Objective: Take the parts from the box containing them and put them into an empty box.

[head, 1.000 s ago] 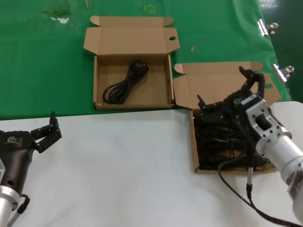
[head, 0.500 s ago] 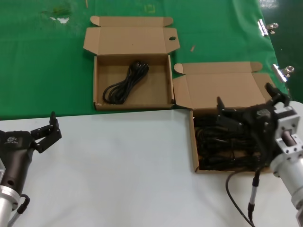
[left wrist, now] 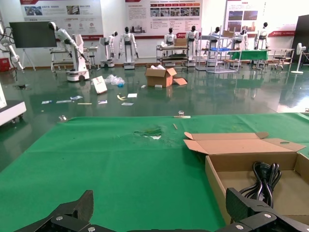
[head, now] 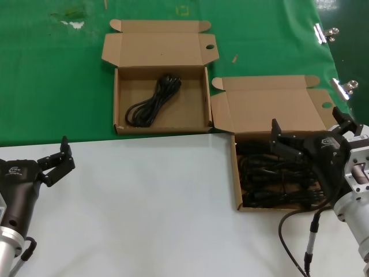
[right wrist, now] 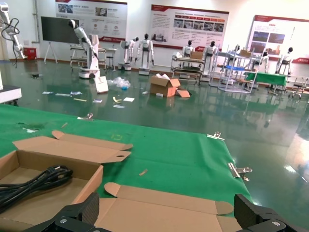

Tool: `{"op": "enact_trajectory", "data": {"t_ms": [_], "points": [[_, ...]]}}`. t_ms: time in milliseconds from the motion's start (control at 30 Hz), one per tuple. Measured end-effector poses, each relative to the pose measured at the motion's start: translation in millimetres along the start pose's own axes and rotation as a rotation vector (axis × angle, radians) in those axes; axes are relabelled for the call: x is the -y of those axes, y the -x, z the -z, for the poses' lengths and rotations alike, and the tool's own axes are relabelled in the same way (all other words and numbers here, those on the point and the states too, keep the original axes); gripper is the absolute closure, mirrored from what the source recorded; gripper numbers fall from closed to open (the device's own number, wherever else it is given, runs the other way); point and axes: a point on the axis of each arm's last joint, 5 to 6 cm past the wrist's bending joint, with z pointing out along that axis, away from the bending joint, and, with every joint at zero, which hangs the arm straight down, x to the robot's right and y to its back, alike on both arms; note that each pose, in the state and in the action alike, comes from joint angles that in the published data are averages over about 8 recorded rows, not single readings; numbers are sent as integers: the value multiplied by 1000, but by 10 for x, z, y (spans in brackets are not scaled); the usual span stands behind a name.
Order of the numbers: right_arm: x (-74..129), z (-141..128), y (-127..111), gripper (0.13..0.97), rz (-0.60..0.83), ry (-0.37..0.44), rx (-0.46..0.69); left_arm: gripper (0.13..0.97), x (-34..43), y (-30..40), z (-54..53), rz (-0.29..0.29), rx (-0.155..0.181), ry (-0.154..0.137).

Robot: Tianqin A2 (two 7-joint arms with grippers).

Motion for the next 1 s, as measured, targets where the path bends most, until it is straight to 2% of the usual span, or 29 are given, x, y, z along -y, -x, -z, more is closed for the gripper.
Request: {"op": "enact_trajectory", "data": {"t_ms": [1000], "points": [[0,0,0,130,0,0,0,132,0,0,0,0,0,0]]}}
